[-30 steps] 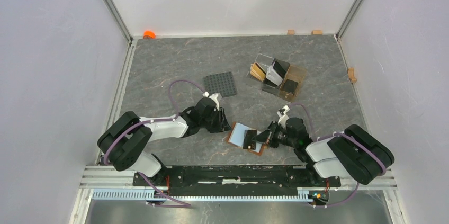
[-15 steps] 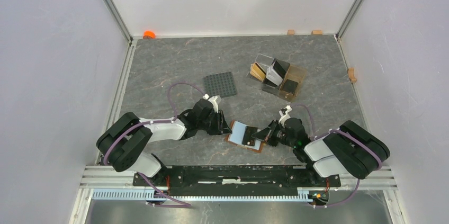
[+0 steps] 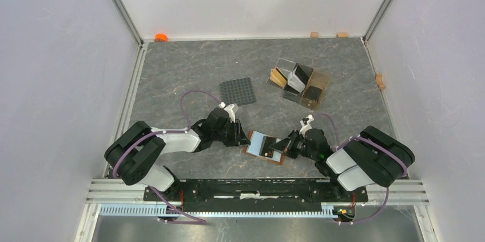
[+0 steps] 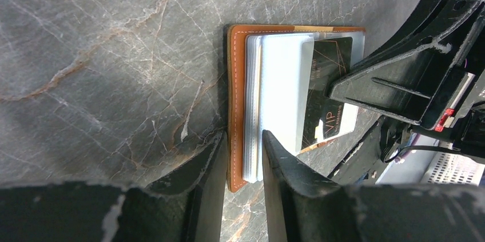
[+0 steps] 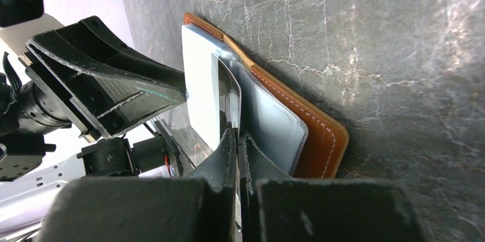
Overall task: Put the credit cards into the card holder
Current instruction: Insert the credit card into the card holder.
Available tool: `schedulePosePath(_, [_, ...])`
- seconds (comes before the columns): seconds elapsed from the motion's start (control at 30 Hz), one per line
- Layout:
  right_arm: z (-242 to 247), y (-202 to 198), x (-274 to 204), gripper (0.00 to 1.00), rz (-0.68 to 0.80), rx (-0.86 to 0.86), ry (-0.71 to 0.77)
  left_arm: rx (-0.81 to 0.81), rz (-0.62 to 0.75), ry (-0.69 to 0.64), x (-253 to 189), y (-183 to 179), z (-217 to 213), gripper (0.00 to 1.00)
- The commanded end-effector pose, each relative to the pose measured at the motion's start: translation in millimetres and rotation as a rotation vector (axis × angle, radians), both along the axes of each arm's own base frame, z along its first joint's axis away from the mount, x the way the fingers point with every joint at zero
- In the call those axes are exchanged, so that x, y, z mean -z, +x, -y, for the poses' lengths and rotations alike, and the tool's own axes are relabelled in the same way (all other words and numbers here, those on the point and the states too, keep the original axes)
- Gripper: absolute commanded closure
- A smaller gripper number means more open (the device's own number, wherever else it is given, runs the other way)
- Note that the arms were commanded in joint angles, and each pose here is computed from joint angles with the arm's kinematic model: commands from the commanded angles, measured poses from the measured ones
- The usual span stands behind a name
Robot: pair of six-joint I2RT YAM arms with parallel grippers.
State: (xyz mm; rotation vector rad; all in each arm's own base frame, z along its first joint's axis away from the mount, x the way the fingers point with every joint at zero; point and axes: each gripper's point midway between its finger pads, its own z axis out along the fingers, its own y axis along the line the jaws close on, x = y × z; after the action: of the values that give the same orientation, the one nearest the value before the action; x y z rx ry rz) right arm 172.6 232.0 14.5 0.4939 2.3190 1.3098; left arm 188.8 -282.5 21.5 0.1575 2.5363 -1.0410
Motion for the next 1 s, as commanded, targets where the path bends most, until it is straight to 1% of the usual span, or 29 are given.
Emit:
schedulePosePath(0.0, [10.5, -6.8, 23.2, 1.00, -0.053, 0.032, -0.077, 0.018, -0.118, 0.046, 22.0, -26.2, -10.8, 0.64])
schedulePosePath(0.1, [7.2, -9.1, 24.5, 1.00, -0.054, 0.018, -0.078, 0.018, -0.120, 0.043, 21.3, -27.0, -10.9, 0.64])
schedulePosePath(0.13, [0.0, -1.7, 18.3, 1.00, -0.033, 0.015, -0.064, 0.019, -0.121, 0.043, 21.4, -27.5, -11.1, 0.64])
schedulePosePath(0.2, [-2.5, 0.4, 16.5, 0.99, -0.020, 0.013, -0.064, 0.017, -0.121, 0.039, 20.4, -27.7, -11.0, 0.64])
schedulePosePath(0.3, [-3.5, 2.2, 17.1, 0.92, -0.003, 0.003, -0.084, 0.012, -0.122, 0.033, 19.6, -28.9, -11.7, 0.64])
schedulePosePath(0.43, [-0.6, 5.5, 20.4, 0.85, 0.020, -0.007, -0.155, 0.002, -0.119, 0.027, 18.0, -28.7, -12.5, 0.64])
schedulePosePath(0.6, [16.3, 9.3, 28.0, 0.77, 0.038, 0.004, -0.303, -0.017, -0.109, 0.016, 11.5, -25.1, -11.2, 0.64])
schedulePosePath(0.7, [26.9, 9.7, 29.4, 0.74, 0.042, 0.012, -0.372, -0.025, -0.098, 0.016, 7.4, -22.7, -11.3, 0.63])
schedulePosePath(0.77, [33.2, 10.4, 28.3, 0.68, 0.046, 0.018, -0.412, -0.027, -0.092, 0.023, 5.5, -21.7, -12.3, 0.63])
schedulePosePath(0.97, [38.8, 13.2, 14.7, 0.58, 0.087, 0.027, -0.435, -0.028, -0.063, 0.031, -3.7, -17.6, -13.3, 0.61])
